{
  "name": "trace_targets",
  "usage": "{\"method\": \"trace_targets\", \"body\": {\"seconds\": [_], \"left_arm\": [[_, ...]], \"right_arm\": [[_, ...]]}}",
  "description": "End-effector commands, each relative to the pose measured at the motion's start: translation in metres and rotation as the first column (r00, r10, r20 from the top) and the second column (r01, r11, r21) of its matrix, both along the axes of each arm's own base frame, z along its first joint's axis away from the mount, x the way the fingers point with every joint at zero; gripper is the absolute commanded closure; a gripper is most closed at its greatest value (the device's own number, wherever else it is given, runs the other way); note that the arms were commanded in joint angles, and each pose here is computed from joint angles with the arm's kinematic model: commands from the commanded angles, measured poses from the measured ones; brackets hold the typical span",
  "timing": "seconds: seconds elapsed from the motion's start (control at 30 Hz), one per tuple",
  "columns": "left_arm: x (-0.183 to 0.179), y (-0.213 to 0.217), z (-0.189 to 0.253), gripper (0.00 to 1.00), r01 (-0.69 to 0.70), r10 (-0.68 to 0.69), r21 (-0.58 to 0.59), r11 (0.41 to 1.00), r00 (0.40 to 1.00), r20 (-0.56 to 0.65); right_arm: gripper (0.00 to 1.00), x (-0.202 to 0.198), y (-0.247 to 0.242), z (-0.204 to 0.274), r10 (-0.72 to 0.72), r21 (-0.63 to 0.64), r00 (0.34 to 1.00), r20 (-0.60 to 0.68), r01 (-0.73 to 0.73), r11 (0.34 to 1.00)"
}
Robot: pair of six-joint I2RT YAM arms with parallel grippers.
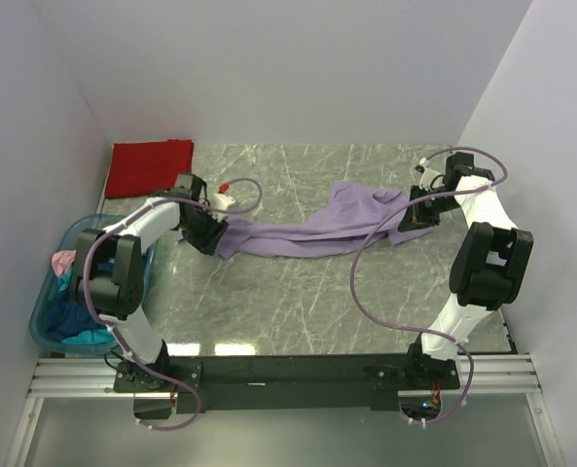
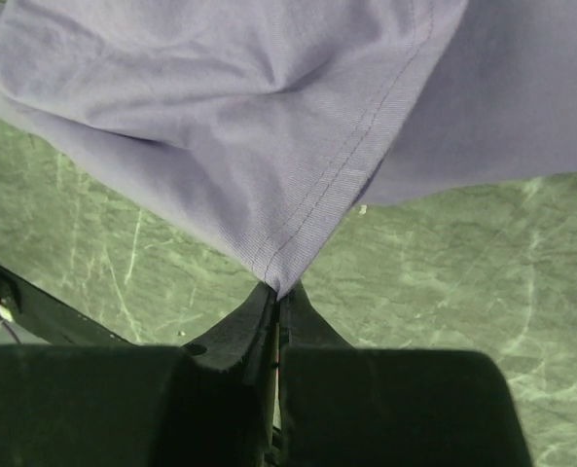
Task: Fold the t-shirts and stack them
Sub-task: Flatten the tshirt out
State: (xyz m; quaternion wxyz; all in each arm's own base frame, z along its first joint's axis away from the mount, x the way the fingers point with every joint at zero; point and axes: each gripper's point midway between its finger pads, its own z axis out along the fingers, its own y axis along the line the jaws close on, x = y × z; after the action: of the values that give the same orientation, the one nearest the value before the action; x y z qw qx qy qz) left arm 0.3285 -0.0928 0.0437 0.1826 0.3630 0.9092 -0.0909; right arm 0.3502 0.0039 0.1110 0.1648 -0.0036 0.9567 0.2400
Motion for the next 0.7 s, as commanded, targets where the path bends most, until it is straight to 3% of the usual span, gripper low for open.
{"method": "trace_targets", "body": {"seconds": [0.0, 0.23, 0.5, 0.67], "left_arm": [[0.029, 0.028, 0.025, 0.46, -0.053, 0.052, 0.015, 0.998, 0.997, 0.056], [0.038, 0.077, 0.021, 0.40, -0.093, 0.090, 0.131, 0.987, 0.996, 0.029], [0.061, 0.084, 0.000, 0.37, -0.103, 0.102, 0.147, 0.984, 0.995, 0.016], [0.075, 0.086, -0.006, 0.41, -0.108, 0.105, 0.160, 0.981, 0.994, 0.030]], "right_arm": [[1.00, 0.008, -0.013, 0.029, 0.004, -0.072, 0.994, 0.105, 0.003, 0.997], [1.00, 0.017, -0.026, 0.028, -0.017, -0.110, 0.994, 0.110, 0.029, 0.994], [1.00, 0.020, -0.026, 0.032, -0.013, -0.099, 0.994, 0.105, 0.024, 0.995], [1.00, 0.021, -0.025, 0.031, -0.014, -0.092, 0.995, 0.096, 0.022, 0.996]]}}
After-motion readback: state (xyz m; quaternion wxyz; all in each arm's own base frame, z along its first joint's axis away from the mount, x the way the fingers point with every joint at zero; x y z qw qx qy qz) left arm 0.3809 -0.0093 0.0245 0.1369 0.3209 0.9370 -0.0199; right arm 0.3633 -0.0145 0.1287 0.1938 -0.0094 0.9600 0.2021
